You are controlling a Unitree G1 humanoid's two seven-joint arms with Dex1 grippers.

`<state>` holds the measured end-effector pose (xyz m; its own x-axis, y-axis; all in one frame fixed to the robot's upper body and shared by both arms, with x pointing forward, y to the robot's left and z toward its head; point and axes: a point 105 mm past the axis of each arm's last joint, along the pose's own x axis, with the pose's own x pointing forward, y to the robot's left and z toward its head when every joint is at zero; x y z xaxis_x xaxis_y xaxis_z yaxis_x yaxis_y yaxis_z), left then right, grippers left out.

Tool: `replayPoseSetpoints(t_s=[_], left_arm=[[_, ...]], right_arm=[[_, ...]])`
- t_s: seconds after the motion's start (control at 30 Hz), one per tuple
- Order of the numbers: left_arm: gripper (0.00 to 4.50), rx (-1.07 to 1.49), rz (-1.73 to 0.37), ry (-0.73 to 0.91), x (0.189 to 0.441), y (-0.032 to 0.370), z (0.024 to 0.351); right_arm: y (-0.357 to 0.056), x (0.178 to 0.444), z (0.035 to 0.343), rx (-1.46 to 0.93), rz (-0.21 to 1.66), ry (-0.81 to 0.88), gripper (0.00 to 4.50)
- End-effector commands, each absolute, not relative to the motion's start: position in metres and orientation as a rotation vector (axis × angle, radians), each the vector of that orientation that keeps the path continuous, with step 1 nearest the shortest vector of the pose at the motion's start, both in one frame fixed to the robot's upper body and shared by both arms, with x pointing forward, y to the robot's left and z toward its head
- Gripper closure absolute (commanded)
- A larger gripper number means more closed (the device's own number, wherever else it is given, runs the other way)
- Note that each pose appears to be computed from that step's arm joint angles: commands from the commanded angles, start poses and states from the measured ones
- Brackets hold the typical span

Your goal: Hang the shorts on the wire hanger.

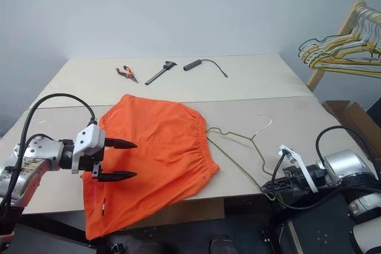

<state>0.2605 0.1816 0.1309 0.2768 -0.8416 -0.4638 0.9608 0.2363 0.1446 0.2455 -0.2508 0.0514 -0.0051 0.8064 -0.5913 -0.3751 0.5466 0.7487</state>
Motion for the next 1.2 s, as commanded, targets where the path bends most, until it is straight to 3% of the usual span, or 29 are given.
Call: replayPoseSetpoints(t_s=[0.03,0.37,0.8,1.0,1.2], left_arm=[[0.03,0.471,-1.271,0.274,0.26,0.177,0.139],[0.03,0.475,-1.278,0.287,0.259,0.174,0.133],[0.03,0.51,-1.271,0.268,0.263,0.163,0.133],[0.03,0.491,-1.268,0.253,0.259,0.16,0.135],[0.03,0.49,-1.257,0.241,0.261,0.158,0.136]], right_arm=[[-0.242,0.245,0.07,0.486,1.078,1.198,4.5],[-0.236,0.232,0.076,0.489,1.167,1.199,4.5],[-0.22,0.279,0.069,0.497,1.073,1.239,4.5],[-0.21,0.272,0.076,0.466,1.177,1.244,4.5],[-0.197,0.288,0.083,0.533,1.18,1.202,4.5]])
